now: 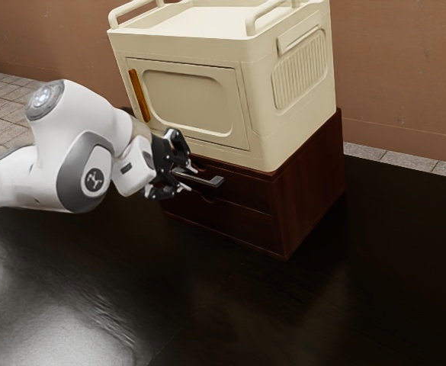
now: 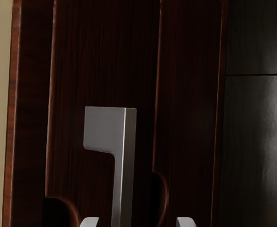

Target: Pull the drawer handle with one arm to open the drawer

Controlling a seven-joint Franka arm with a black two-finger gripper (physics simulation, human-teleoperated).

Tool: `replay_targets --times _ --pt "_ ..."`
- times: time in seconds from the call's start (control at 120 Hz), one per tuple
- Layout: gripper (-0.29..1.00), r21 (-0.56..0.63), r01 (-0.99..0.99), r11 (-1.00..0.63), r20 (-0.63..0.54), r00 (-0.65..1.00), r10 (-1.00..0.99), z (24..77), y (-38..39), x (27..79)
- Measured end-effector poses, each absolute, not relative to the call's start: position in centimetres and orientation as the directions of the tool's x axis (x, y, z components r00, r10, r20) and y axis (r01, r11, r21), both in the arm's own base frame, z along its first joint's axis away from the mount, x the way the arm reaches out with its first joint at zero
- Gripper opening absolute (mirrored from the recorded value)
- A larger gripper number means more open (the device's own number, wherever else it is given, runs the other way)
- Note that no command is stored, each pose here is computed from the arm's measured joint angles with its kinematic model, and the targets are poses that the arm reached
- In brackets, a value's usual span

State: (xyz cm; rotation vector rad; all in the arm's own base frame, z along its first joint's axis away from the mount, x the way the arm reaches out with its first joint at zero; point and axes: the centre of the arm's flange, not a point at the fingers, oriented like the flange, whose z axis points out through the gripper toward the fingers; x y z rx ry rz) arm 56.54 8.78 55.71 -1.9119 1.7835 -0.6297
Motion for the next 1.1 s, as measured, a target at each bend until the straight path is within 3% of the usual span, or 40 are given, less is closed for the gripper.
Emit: replay_targets --times 0.725,1.1 --pt "0.14 -0.595 -0.799 -0.089 0.043 0.079 -0.996 54.6 9.2 58.2" --pt "0.03 -0.592 -0.8 -0.093 0.046 0.082 -0.996 54.4 9.3 57.9"
